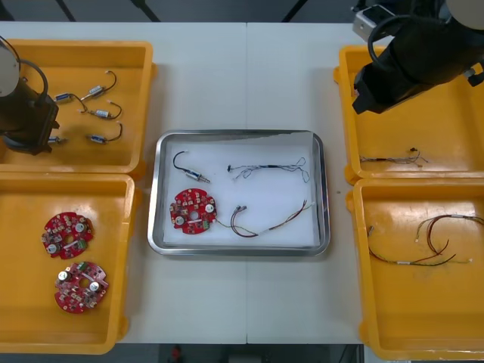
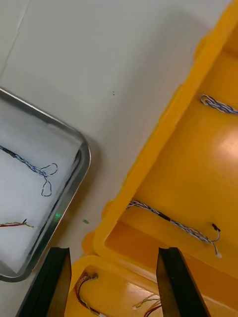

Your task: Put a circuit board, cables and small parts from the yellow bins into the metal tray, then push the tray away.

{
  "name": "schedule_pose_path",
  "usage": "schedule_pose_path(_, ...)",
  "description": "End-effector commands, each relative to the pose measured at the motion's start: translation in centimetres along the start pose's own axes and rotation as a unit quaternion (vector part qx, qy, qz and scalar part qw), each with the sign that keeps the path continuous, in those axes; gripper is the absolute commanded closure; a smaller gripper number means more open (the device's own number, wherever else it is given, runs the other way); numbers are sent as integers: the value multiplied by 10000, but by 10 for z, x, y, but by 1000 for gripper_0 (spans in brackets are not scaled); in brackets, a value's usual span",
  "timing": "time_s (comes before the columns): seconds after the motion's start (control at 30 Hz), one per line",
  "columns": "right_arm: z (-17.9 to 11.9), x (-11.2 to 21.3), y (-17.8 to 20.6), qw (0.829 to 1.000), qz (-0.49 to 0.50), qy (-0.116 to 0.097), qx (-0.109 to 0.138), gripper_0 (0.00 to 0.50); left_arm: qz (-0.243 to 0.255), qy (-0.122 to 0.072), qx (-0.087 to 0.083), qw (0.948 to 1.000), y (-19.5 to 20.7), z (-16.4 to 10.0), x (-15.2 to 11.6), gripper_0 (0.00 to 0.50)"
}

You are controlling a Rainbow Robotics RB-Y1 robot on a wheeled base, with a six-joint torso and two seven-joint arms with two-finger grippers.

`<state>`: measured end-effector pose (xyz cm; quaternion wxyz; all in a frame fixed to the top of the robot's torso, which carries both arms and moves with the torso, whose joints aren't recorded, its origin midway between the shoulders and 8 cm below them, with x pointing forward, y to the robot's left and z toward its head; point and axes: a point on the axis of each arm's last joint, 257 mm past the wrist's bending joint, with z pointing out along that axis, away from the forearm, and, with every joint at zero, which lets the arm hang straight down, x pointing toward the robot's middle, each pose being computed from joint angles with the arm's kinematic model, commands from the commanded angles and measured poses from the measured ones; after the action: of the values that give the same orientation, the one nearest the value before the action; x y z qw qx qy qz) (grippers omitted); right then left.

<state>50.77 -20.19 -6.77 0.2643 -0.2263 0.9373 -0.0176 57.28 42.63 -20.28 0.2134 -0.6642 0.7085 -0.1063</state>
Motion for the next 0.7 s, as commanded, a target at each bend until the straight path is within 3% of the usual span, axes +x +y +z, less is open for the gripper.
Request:
schedule_pose_path(0.03, -19, 13, -40, 9953, 873, -247, 333, 0, 525, -130, -54, 9985, 7, 12, -1, 0)
schedule_pose_path(0.3, -24, 41, -70, 9800, 1868, -270, 632, 0, 522, -136, -61, 9985, 10, 19, -3, 0)
schedule_pose_path(0.57, -22, 72, -93, 9616, 2667, -162, 624, 0, 555, -141, 14, 9984, 7, 27, -4, 0)
schedule_pose_path(0.6, -21, 77, -94, 9608, 2700, -134, 624, 0, 562, -141, 7, 9983, 8, 27, -4, 23)
schedule_pose_path(0.67, -21, 87, -101, 9582, 2779, -81, 678, 0, 615, -126, 10, 9980, 7, 28, -2, 197)
schedule_pose_path(0.7, -19, 93, -103, 9567, 2827, -35, 688, 0, 646, -140, -17, 9978, 10, 29, -2, 347)
